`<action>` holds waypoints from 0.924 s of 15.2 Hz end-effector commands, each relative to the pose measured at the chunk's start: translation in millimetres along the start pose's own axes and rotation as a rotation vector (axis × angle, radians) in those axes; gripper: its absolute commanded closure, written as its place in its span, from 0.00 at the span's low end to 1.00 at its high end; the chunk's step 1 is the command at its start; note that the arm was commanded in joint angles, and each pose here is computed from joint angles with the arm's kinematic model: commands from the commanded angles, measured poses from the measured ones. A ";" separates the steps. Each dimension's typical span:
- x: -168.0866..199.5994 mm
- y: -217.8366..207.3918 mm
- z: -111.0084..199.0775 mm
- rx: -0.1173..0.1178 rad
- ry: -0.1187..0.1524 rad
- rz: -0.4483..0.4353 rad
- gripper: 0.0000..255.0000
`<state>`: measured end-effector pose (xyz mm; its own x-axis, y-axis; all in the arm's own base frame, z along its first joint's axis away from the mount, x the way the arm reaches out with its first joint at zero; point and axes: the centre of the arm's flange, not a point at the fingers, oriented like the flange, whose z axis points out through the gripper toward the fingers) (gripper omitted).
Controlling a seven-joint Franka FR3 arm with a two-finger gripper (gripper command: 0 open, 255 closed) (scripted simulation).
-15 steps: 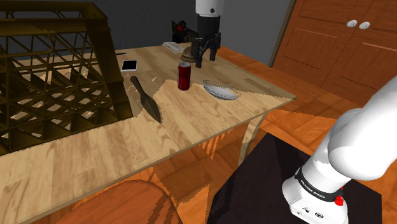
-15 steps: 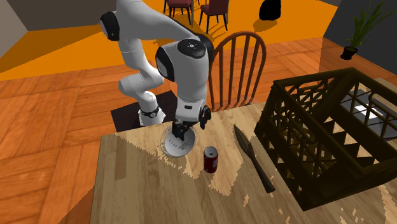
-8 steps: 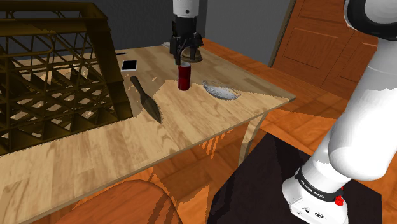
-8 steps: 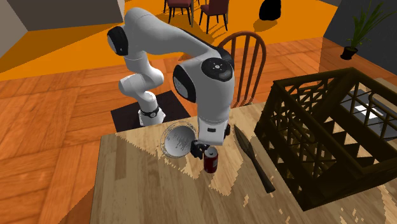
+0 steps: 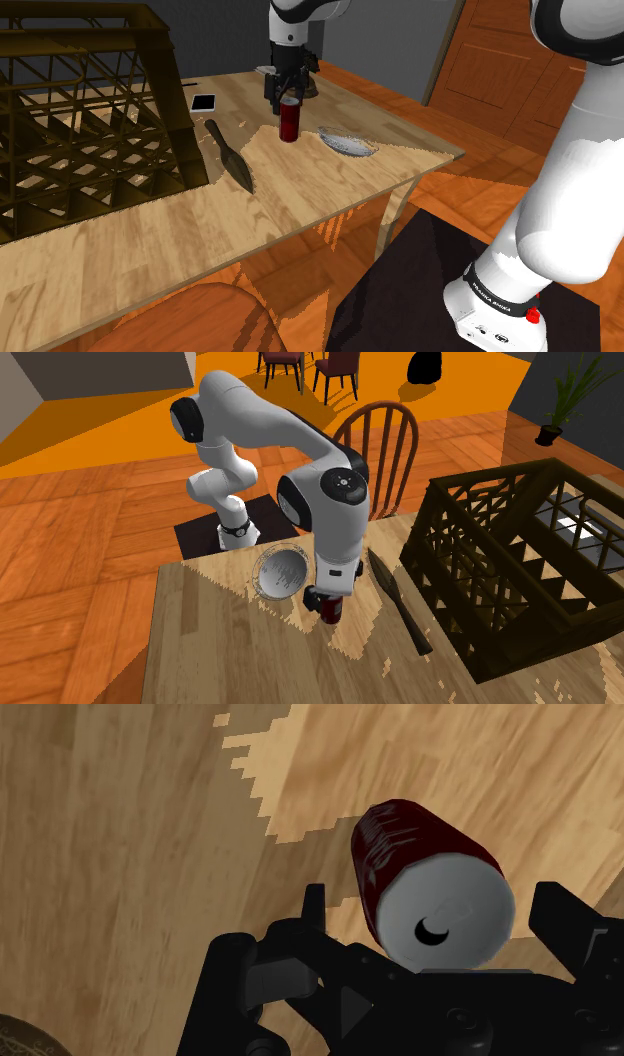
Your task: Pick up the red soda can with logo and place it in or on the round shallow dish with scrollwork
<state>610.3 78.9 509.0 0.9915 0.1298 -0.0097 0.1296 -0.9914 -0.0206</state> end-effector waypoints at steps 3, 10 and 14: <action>0.5 0.0 4.4 0.000 0.000 0.000 0.00; 0.5 0.0 4.3 0.000 0.000 0.000 1.00; 0.5 -0.1 4.4 0.000 0.000 0.000 1.00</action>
<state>610.8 78.8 504.8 0.9915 0.1296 -0.0090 0.1294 -0.9914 -0.0204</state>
